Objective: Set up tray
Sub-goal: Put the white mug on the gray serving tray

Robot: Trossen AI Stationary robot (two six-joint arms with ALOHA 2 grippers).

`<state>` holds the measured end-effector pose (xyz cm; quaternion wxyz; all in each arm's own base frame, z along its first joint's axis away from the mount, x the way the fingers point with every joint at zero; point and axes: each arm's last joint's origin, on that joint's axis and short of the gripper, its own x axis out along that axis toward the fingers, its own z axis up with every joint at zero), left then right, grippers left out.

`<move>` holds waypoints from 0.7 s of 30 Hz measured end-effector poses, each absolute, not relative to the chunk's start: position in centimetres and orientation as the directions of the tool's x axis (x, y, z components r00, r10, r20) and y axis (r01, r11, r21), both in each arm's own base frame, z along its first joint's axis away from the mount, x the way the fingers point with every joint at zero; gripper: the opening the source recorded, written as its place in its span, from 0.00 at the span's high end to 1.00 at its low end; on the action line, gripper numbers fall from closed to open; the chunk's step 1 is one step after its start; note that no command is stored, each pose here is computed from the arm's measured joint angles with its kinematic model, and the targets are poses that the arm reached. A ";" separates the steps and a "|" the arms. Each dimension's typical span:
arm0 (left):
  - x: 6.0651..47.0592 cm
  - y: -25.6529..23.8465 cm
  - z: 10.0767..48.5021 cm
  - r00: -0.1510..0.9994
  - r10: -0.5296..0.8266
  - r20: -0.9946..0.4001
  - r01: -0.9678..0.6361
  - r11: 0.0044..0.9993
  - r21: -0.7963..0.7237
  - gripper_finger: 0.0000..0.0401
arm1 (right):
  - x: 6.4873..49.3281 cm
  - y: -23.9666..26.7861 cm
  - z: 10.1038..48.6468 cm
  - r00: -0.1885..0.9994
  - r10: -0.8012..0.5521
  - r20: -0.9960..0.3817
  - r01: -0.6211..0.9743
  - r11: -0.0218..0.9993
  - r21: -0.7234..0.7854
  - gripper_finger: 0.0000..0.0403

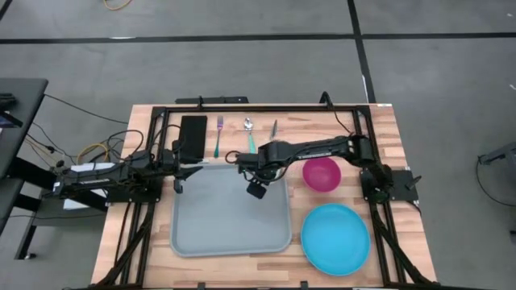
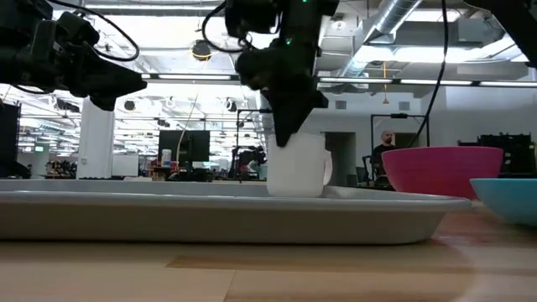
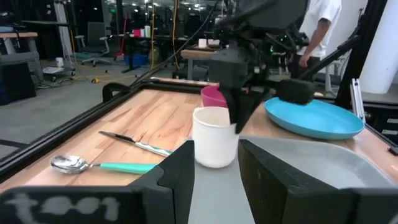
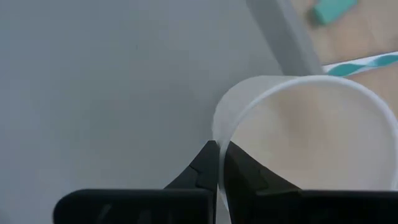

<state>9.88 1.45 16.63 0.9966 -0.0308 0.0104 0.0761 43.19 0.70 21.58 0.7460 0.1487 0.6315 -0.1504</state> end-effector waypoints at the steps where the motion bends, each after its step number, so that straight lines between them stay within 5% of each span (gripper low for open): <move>1: 9.9 1.5 16.6 0.988 0.151 -0.029 -0.152 0.987 -0.060 0.72 | 43.2 0.7 21.4 0.151 -0.039 -0.988 0.411 0.911 0.027 0.99; 21: 9.9 1.5 16.6 0.988 0.153 -0.028 -0.154 0.986 -0.060 0.72 | 43.3 1.0 21.4 0.158 -0.049 -0.986 0.403 0.915 0.019 0.88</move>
